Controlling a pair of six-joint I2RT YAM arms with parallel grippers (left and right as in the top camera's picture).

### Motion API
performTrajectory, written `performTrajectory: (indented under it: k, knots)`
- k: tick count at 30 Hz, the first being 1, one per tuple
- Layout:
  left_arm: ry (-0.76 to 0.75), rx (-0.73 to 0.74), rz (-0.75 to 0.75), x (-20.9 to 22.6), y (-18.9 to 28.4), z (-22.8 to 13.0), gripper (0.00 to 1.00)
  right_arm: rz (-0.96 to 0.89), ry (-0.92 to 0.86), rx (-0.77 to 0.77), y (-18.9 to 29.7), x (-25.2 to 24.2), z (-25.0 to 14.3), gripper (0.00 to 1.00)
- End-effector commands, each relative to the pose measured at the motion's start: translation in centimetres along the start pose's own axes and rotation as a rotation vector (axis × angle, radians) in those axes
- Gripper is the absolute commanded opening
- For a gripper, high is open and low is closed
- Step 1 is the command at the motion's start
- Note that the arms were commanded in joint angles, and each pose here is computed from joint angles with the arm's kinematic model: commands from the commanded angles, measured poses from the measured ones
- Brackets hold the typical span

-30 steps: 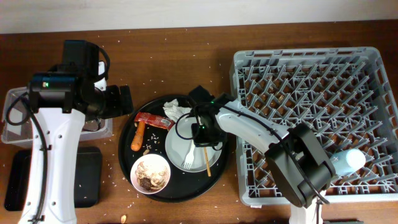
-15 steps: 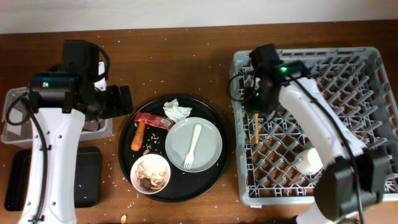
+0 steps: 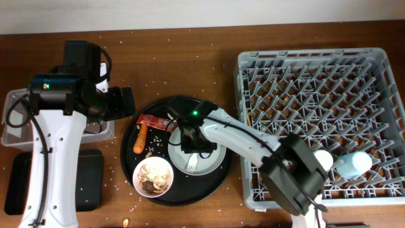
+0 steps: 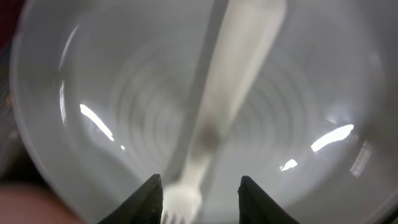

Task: Sort waste into correct bins and load items into the dishwasher rack
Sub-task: 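Grasp the white plastic fork with the right gripper and place it in the rack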

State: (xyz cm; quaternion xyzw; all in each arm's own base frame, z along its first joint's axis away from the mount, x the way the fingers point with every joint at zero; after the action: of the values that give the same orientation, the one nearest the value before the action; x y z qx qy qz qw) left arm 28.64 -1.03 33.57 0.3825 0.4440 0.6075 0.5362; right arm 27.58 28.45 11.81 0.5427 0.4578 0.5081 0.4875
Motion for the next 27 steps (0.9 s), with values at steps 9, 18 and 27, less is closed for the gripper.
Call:
performTrajectory:
  k: [9, 18, 27]
  knots:
    - [0.004, -0.026, 0.008, 0.2, 0.7, 0.0, 0.99, -0.040, -0.003, 0.003, -0.4, -0.4, 0.2, 0.06]
    - [0.004, -0.026, 0.008, 0.2, 0.7, 0.0, 0.99, -0.046, 0.036, -0.345, 16.1, -11.8, 5.1, 0.07]
    - [0.004, -0.026, 0.008, 0.2, 0.7, 0.0, 0.99, 0.038, 0.220, -0.251, 14.9, -10.6, 3.1, 0.52]
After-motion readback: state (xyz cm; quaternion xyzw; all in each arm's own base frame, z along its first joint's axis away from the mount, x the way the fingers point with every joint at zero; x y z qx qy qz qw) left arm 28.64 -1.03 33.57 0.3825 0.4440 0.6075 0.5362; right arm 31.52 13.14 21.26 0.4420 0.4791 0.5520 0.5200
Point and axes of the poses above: each gripper's point midway between its finger pads, its own y axis back along the fingers, its own x axis along the line the jaws close on, z = x × y, the point moved 9 cm from there along y, back along the fingers, and after that the axes turned 3 degrees about -y, right-handed, at the moved point
